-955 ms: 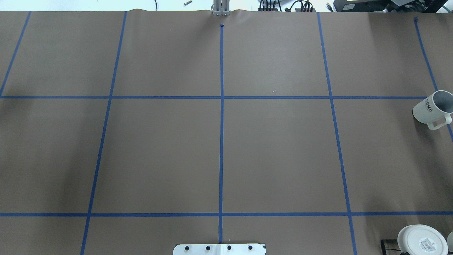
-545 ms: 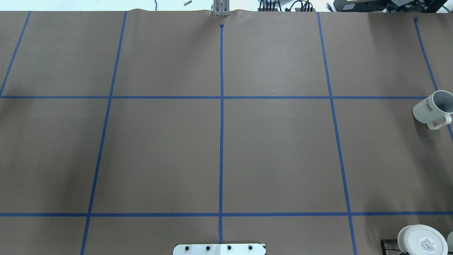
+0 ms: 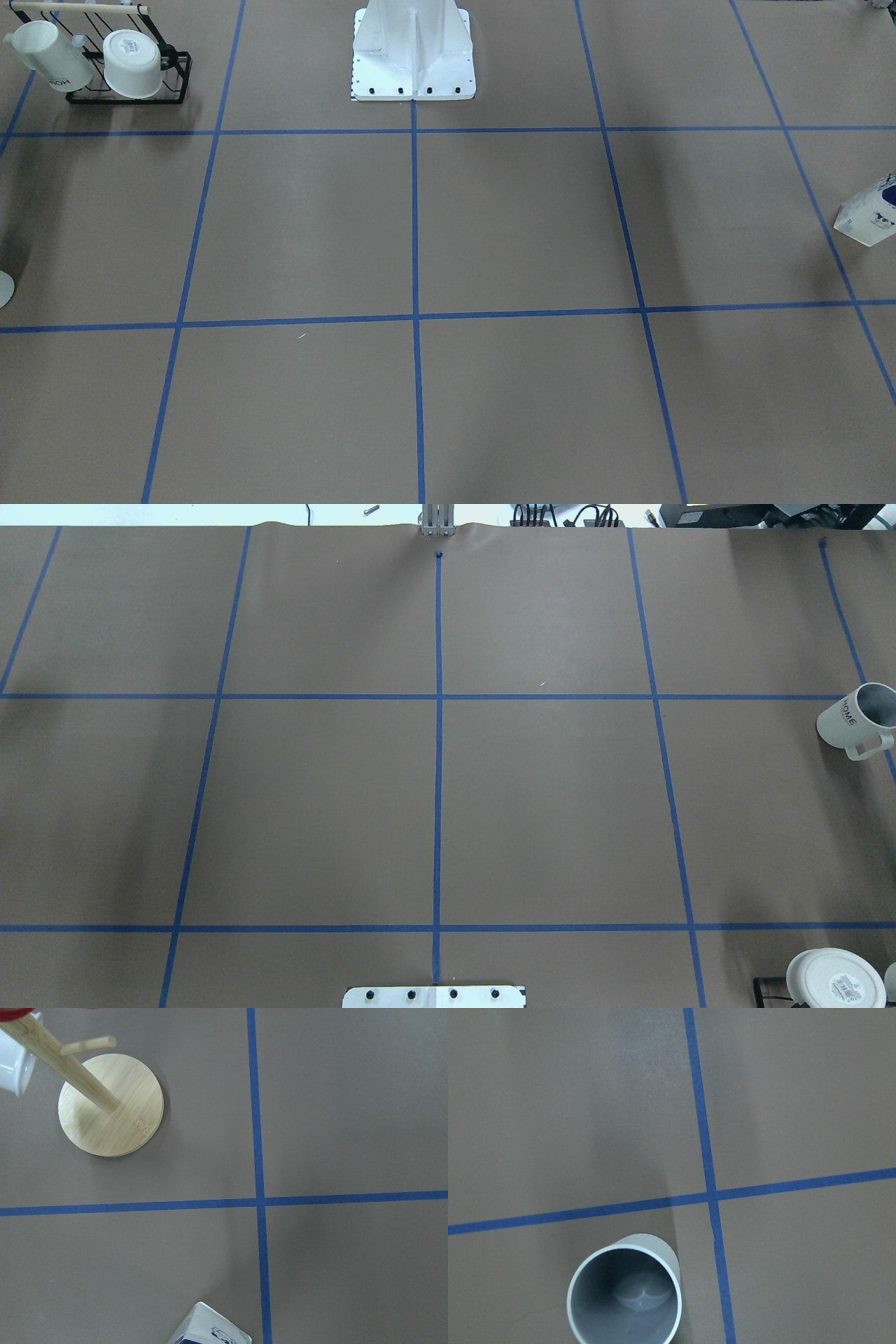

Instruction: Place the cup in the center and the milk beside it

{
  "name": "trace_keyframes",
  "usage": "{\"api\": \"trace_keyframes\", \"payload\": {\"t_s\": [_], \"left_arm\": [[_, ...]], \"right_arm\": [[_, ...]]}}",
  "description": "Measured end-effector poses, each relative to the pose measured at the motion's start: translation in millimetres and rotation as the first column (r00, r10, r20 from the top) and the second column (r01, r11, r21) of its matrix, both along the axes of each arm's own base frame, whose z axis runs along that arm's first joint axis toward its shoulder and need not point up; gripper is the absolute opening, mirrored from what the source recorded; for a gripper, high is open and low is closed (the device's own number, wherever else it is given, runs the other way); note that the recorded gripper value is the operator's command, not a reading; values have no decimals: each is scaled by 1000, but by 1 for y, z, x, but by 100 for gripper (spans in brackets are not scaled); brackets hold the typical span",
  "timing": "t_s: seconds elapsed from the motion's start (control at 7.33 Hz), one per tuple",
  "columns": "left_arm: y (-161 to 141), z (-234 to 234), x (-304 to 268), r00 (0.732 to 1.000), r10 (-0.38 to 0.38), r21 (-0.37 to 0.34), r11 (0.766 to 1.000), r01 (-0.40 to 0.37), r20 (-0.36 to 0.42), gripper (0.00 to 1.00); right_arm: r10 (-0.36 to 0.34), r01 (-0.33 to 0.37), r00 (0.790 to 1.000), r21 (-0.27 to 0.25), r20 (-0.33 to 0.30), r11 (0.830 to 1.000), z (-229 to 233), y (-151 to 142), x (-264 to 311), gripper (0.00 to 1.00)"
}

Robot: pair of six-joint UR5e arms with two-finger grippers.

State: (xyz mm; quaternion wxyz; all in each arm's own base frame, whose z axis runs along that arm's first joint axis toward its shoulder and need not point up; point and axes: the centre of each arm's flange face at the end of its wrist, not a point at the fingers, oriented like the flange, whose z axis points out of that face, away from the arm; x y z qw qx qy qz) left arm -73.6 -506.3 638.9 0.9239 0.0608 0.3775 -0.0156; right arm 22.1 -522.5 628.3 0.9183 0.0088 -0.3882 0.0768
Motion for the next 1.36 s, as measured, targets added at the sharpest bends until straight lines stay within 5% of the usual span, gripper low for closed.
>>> {"api": "trace_keyframes", "payload": {"t_s": [0.55,1.36], "left_arm": [[1,8,0,1000,-2,-9,1000,2,-1,98],[-2,11,0,1000,-2,-14,1000,2,-2,98]], "right_arm": [[-50,49,997,19,52,999,12,-11,-41,100],[-96,98,994,-32,46,995,39,-25,-69,100]]}}
